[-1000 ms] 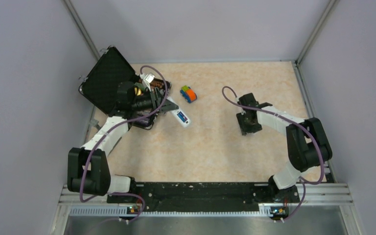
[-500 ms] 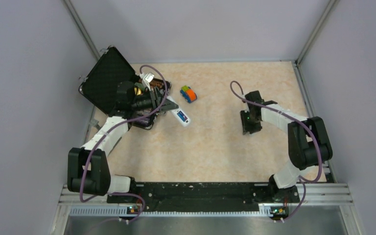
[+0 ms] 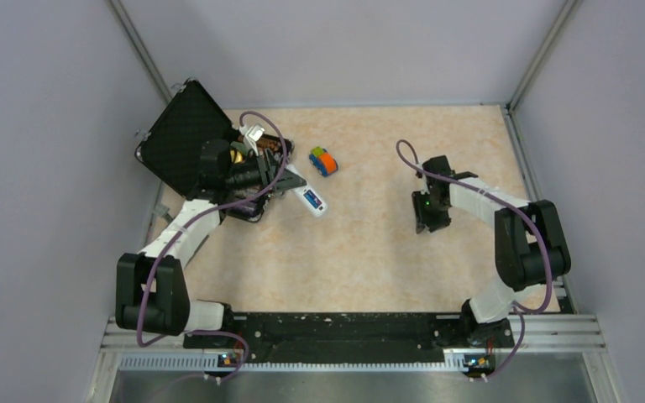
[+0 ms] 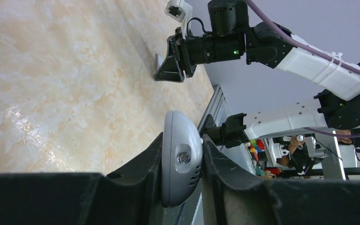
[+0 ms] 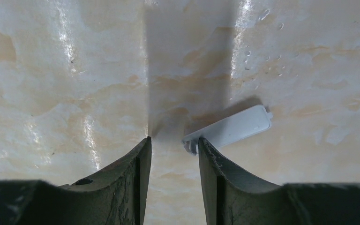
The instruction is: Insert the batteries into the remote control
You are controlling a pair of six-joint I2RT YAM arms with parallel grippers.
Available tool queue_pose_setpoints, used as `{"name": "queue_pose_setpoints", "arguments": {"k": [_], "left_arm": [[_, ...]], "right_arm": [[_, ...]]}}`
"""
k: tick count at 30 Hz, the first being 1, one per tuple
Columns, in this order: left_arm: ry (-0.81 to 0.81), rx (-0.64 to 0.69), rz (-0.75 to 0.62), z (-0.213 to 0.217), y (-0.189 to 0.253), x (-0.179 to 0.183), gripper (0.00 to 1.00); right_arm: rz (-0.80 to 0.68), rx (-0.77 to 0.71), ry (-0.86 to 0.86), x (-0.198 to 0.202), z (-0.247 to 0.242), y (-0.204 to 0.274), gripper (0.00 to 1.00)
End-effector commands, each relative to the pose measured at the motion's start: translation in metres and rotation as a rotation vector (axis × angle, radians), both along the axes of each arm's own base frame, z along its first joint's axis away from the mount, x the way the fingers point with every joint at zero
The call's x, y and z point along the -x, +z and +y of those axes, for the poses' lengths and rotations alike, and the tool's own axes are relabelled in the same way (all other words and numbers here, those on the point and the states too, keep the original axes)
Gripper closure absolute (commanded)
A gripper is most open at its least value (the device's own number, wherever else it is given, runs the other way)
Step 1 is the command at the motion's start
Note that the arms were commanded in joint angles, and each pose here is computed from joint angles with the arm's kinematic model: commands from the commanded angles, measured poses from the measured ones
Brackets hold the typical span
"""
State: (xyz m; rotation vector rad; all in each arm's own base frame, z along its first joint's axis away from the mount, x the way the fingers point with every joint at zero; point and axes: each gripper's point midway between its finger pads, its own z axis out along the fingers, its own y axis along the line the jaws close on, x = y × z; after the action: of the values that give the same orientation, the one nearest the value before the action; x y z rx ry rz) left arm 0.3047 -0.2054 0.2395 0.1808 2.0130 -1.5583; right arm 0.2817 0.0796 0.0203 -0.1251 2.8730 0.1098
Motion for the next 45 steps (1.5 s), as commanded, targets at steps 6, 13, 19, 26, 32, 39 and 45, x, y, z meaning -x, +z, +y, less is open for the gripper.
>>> {"name": "queue_pose_setpoints", "arguments": {"k": [6, 13, 19, 26, 32, 39, 45], "left_arm": [[-0.014, 0.021, -0.081, -0.001, 0.015, -0.007, 1.0], [-0.013, 0.022, -0.077, -0.001, 0.014, -0.009, 1.0], [0.011, 0.031, -0.058, 0.0, 0.017, -0.013, 1.0], [0.12, 0.125, 0.07, -0.003, 0.023, -0.025, 1.0], [0.226, 0.212, 0.101, -0.005, 0.04, -0.038, 1.0], [0.237, 0.332, 0.118, -0.029, 0.073, -0.043, 1.0], [0.234, 0.397, 0.142, -0.044, 0.092, -0.047, 1.0]], "right_arm": [[-0.013, 0.031, 0.07, -0.008, -0.005, 0.006, 0.74], [0.019, 0.034, 0.029, -0.007, -0.005, -0.002, 0.98], [-0.054, -0.15, -0.035, -0.023, 0.028, 0.031, 1.0], [-0.274, -0.711, -0.101, -0.048, 0.109, 0.158, 1.0], [-0.549, -1.146, -0.088, -0.048, 0.15, 0.294, 1.0], [-0.573, -1.41, -0.002, -0.023, 0.192, 0.381, 1.0], [-0.488, -1.543, 0.007, -0.005, 0.214, 0.407, 1.0]]}}
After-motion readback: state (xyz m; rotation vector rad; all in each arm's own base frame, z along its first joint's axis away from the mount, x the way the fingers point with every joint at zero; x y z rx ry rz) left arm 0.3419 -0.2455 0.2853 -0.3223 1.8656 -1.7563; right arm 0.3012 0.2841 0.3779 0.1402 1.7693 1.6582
